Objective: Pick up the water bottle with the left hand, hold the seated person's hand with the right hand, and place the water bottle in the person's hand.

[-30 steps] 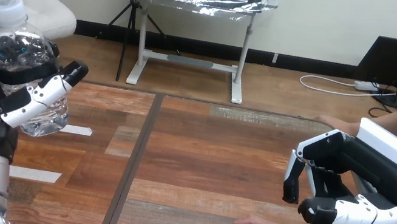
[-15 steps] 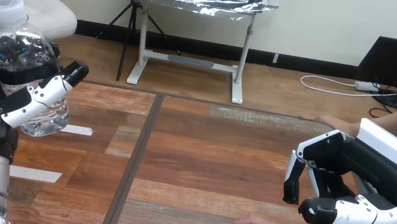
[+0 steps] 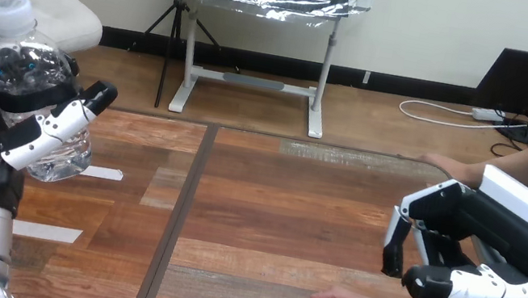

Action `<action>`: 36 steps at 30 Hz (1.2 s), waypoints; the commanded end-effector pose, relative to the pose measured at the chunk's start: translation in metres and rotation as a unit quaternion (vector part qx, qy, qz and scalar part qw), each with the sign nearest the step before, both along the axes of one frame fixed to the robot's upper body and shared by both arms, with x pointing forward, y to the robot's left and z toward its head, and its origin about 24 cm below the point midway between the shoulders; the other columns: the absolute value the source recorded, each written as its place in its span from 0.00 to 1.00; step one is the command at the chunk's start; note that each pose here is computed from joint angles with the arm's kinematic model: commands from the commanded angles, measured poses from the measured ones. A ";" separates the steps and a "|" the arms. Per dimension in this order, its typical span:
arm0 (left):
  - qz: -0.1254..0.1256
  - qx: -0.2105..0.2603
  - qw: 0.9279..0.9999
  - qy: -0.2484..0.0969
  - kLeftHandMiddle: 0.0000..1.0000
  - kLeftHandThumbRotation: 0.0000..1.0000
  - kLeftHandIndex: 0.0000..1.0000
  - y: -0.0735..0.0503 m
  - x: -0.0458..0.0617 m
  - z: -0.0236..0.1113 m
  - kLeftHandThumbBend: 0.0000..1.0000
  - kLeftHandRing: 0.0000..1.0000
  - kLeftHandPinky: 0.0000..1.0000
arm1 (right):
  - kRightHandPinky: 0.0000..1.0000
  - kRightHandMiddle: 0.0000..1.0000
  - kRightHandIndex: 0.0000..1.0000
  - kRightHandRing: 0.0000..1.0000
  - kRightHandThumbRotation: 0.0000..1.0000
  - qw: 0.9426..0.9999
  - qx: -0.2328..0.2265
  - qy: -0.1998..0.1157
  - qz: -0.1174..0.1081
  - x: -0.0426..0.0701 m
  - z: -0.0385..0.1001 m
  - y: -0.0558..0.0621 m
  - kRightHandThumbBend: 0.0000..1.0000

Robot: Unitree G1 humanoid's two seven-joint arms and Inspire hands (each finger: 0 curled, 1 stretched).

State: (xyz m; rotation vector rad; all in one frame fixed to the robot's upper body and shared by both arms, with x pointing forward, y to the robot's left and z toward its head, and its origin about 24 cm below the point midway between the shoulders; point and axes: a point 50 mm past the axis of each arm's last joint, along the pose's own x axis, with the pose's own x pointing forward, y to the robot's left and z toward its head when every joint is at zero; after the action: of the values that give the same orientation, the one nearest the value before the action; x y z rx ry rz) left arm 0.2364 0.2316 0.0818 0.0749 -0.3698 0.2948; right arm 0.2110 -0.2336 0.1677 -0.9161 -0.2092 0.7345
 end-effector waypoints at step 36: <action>-0.007 0.010 0.999 -0.050 0.34 0.00 0.40 -0.005 0.004 0.024 0.59 0.29 0.24 | 0.05 0.15 0.39 0.08 1.00 0.999 0.009 -0.047 -0.009 0.010 0.008 -0.003 1.00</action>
State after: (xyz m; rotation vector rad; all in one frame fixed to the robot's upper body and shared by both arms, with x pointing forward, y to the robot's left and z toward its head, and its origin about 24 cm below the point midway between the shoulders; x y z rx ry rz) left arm 0.2364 0.2317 0.0818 0.0766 -0.3695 0.2985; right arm 0.2133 -0.2397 0.1640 -0.9172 -0.2092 0.7128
